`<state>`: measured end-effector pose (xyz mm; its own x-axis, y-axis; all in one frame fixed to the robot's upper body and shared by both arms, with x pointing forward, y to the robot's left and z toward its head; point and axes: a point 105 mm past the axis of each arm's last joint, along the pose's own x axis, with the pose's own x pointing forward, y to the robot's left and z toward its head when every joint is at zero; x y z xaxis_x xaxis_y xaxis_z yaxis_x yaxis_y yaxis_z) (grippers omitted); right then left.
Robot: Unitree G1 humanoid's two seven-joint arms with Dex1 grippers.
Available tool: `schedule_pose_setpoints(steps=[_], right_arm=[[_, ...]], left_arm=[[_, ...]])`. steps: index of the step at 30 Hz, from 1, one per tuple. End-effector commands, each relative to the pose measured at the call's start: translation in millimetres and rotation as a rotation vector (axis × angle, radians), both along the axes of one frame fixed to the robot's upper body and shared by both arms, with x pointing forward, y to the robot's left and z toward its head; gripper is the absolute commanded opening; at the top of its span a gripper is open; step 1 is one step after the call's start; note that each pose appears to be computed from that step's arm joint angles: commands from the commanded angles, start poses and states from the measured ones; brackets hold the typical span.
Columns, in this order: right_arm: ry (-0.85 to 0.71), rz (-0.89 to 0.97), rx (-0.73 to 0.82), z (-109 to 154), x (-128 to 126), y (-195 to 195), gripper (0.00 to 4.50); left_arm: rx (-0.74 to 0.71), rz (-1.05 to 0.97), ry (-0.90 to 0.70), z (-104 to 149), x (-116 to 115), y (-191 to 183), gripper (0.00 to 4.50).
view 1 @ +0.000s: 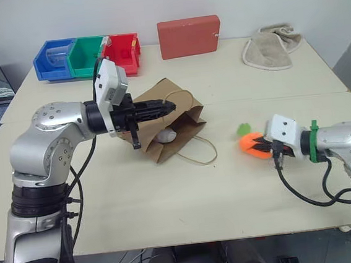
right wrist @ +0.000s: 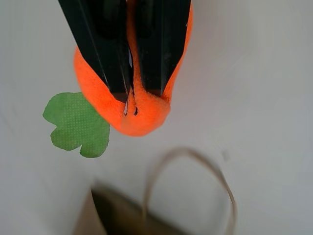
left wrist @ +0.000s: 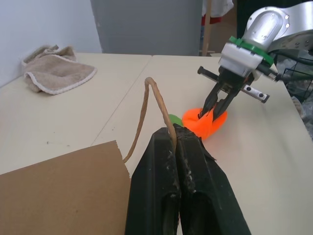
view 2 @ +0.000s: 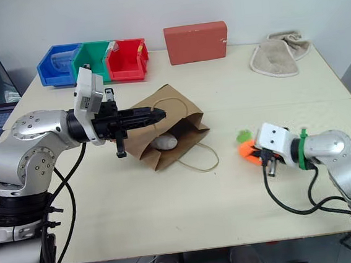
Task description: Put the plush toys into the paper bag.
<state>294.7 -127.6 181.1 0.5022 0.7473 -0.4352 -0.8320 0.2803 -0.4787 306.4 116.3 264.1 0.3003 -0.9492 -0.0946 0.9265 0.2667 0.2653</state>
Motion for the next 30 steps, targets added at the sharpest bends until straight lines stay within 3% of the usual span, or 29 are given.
schedule_pose_setpoints(steps=[1,8,12,25,30], right_arm=[[-0.031,0.084,0.069,13,1,37,0.01],[-0.097,0.114,0.112,14,26,85,0.01],[-0.296,0.111,0.012,16,49,102,0.01],[-0.646,0.078,-0.036,20,79,139,0.01],[-0.653,0.092,-0.019,18,77,139,1.49]], left_arm=[[-0.073,-0.021,-0.047,26,-4,-1,0.0],[-0.065,-0.04,-0.041,26,-6,-3,0.0],[-0.052,-0.073,-0.032,23,-13,-8,0.0],[-0.055,-0.095,-0.008,21,-17,-10,0.0],[-0.061,-0.087,-0.009,22,-14,-10,0.0]])
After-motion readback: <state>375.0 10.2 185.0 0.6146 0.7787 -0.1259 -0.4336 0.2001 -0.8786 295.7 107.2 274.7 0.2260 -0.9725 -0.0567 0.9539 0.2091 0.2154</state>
